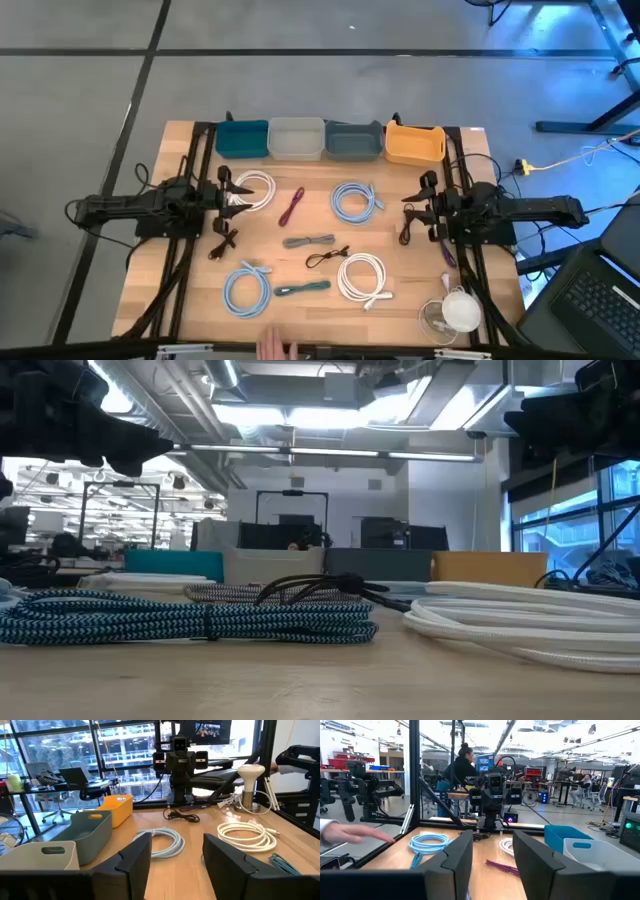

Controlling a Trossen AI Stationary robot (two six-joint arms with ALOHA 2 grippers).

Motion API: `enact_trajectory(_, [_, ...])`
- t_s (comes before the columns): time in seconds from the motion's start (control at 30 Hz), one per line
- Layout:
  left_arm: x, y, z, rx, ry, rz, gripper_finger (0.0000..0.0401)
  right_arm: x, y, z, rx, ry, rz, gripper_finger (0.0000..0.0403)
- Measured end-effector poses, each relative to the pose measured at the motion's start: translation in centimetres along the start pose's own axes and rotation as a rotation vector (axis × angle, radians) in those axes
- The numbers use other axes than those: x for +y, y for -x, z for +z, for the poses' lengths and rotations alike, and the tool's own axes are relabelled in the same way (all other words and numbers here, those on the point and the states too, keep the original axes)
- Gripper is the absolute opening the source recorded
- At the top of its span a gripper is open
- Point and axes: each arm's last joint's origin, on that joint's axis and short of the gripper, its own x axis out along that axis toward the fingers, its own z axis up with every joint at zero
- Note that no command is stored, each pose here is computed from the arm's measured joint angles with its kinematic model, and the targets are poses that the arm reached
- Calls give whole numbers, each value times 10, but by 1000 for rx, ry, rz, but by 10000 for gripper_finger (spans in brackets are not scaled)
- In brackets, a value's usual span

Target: Pick & Place USB Port

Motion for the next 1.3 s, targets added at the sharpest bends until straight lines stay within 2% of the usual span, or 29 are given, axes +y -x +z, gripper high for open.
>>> enact_trajectory(1.2, [0,0,0,0,0,0,169,0,0,0,0,0,-1,142])
enact_trajectory(1.23, [0,0,0,0,0,0,169,0,0,0,-1,9,0,142])
enact_trajectory(1.3, [0,0,0,0,0,0,169,0,0,1,-14,135,-4,142])
